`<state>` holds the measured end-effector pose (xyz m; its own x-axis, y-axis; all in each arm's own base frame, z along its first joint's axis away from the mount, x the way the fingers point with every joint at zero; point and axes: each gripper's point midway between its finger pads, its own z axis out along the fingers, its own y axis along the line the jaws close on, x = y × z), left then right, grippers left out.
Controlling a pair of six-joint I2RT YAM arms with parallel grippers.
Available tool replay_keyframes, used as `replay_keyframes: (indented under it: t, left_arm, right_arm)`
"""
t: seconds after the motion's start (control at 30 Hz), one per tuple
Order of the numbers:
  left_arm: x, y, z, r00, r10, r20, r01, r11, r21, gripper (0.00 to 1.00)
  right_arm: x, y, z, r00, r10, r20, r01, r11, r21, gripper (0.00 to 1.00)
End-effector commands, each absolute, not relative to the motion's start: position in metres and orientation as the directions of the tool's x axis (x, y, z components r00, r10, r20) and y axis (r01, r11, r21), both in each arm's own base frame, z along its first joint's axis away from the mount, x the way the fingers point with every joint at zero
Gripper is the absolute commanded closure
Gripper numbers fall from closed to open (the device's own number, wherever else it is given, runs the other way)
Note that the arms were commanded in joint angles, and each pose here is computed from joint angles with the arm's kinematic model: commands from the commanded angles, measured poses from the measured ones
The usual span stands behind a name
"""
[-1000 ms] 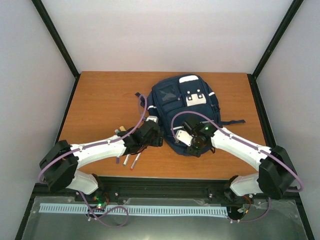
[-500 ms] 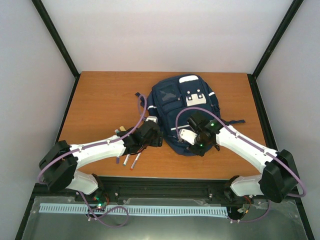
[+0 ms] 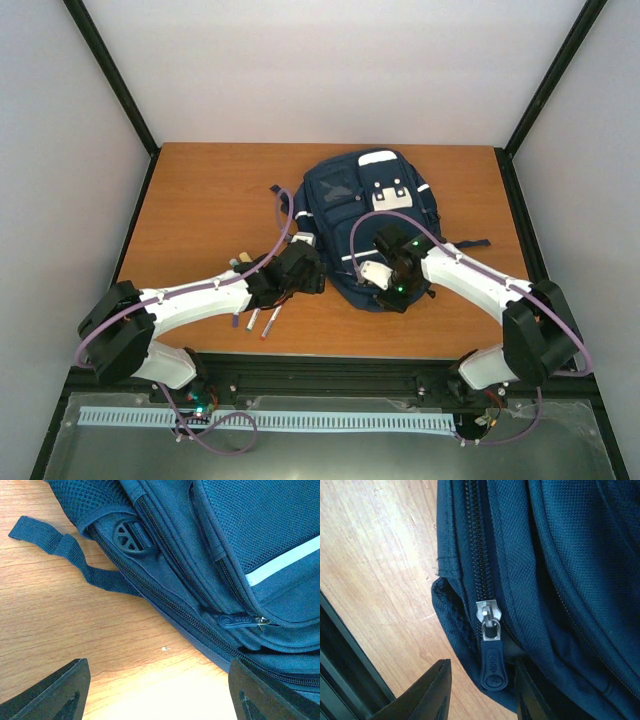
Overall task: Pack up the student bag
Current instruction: Zip the student bag at the center of the board.
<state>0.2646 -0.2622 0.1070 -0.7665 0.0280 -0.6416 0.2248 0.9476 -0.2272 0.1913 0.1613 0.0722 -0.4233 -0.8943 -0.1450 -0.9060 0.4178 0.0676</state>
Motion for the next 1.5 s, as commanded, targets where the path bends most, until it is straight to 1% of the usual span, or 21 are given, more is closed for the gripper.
replay_keyframes:
  t: [0.0,0.2,0.3,0.37,0.47,0.6,0.73,0.83,0.97,1.13,1.23,1.3,1.4,1.47]
  left_arm:
    - [0.271,-0.269,0.119,-0.756,-0.015,-0.655,0.215,0.939,-0.269,0.22]
    - [0.270,-0.273,0.116,-0.761,-0.010,-0.648,0.223,0.935,-0.277,0.22]
    - [0.270,-0.275,0.113,-0.766,-0.005,-0.643,0.229,0.933,-0.279,0.22]
    - [0.270,-0.276,0.111,-0.768,-0.003,-0.640,0.230,0.932,-0.279,0.22]
    - [0.269,-0.277,0.109,-0.772,0.003,-0.636,0.234,0.931,-0.280,0.22]
    - [0.268,-0.282,0.108,-0.780,0.005,-0.625,0.245,0.922,-0.298,0.22]
    - [0.260,-0.302,0.106,-0.809,0.025,-0.588,0.296,0.881,-0.370,0.21]
    - [0.254,-0.319,0.095,-0.859,0.033,-0.511,0.289,0.855,-0.430,0.19]
    - [0.250,-0.334,0.084,-0.906,-0.040,-0.422,0.215,0.814,-0.539,0.19]
    - [0.246,-0.356,0.074,-0.942,-0.099,-0.322,0.146,0.742,-0.654,0.22]
    - [0.247,-0.365,0.078,-0.944,-0.118,-0.308,0.140,0.702,-0.698,0.24]
    - [0.248,-0.367,0.086,-0.938,-0.137,-0.317,0.144,0.678,-0.720,0.22]
    - [0.251,-0.371,0.089,-0.943,-0.157,-0.292,0.117,0.667,-0.735,0.20]
    - [0.251,-0.379,0.082,-0.956,-0.158,-0.247,0.083,0.661,-0.746,0.25]
  right_arm:
    - [0.196,0.162,0.066,-0.427,-0.893,-0.143,-0.904,0.422,0.068,0.65]
    - [0.200,0.170,0.072,-0.415,-0.891,-0.184,-0.910,0.409,0.070,0.75]
    - [0.201,0.173,0.076,-0.412,-0.888,-0.201,-0.911,0.406,0.075,0.85]
    - [0.200,0.173,0.078,-0.412,-0.888,-0.202,-0.911,0.405,0.079,0.89]
    - [0.200,0.171,0.080,-0.410,-0.890,-0.198,-0.912,0.404,0.072,0.97]
    - [0.203,0.164,0.084,-0.415,-0.891,-0.183,-0.909,0.416,0.031,0.97]
    - [0.205,0.152,0.089,-0.415,-0.896,-0.159,-0.906,0.423,-0.019,0.97]
    - [0.208,0.141,0.092,-0.416,-0.898,-0.144,-0.901,0.428,-0.068,0.97]
    - [0.211,0.133,0.097,-0.411,-0.899,-0.148,-0.895,0.429,-0.124,0.97]
    - [0.206,0.133,0.098,-0.404,-0.900,-0.165,-0.899,0.424,-0.114,0.97]
    - [0.203,0.131,0.094,-0.402,-0.902,-0.154,-0.901,0.420,-0.111,0.97]
    - [0.201,0.131,0.093,-0.398,-0.905,-0.152,-0.904,0.415,-0.103,0.97]
    - [0.197,0.134,0.095,-0.390,-0.905,-0.171,-0.909,0.408,-0.083,0.97]
    - [0.196,0.138,0.098,-0.386,-0.903,-0.187,-0.912,0.404,-0.072,0.97]
